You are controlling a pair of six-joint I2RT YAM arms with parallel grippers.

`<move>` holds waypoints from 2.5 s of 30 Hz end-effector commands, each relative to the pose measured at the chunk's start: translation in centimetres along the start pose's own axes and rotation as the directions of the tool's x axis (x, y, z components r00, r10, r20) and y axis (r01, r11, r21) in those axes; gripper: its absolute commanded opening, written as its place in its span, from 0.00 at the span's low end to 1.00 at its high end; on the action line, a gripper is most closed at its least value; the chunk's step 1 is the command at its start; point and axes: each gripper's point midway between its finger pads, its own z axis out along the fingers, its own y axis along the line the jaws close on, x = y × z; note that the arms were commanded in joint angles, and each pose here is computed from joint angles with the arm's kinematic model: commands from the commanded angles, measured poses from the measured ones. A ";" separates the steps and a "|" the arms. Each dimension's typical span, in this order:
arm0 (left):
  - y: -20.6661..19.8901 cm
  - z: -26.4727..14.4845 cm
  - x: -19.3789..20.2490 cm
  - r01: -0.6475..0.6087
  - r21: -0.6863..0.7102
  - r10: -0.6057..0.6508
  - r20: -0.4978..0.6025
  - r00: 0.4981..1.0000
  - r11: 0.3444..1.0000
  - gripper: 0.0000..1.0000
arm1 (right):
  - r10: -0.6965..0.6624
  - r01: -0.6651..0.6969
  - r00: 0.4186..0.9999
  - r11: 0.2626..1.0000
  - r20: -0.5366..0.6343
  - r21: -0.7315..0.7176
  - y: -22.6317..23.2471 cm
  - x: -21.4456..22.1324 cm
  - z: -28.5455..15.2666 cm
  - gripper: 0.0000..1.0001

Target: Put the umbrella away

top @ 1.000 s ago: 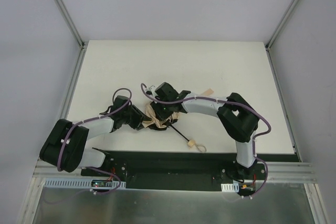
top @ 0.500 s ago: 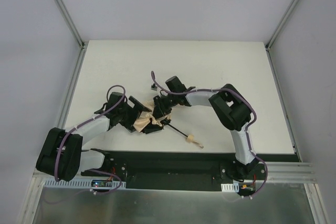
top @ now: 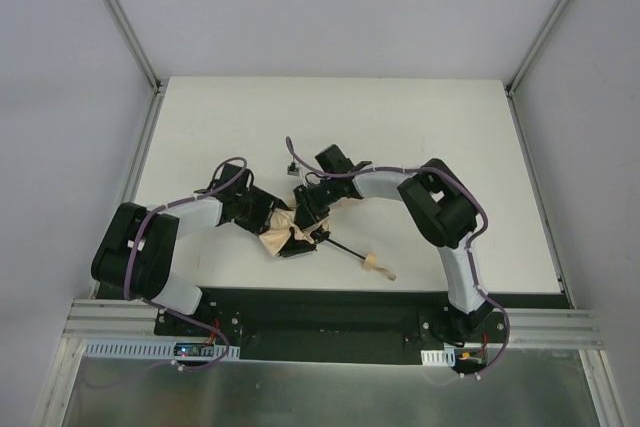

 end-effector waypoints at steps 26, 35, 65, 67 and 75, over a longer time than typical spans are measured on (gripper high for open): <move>5.9 -0.5 0.3 0.096 -0.332 -0.076 0.072 0.994 0.938 0.00 | -0.552 0.540 0.807 0.551 -0.207 0.636 5.2 -3.7 -1.5 1.00; 5.8 -1.1 0.3 0.125 -0.356 -0.104 0.078 0.992 0.926 0.00 | -0.400 0.530 0.829 0.338 -0.391 0.777 -4.3 1.2 -2.4 0.92; -2.0 -6.6 -0.8 -0.207 0.120 0.194 0.115 0.974 0.971 0.99 | 0.084 -0.062 0.993 0.971 -0.083 0.230 -3.2 5.9 2.3 0.00; -1.6 -6.3 -0.4 -0.179 0.133 0.165 0.107 0.980 0.975 0.99 | 0.158 -0.147 0.985 0.977 -0.063 0.152 -2.5 5.0 2.6 0.00; -0.5 -2.9 0.9 -0.072 0.122 0.063 0.072 0.995 0.990 0.99 | 0.324 -0.325 0.946 0.945 -0.026 -0.047 -1.2 2.6 3.1 0.00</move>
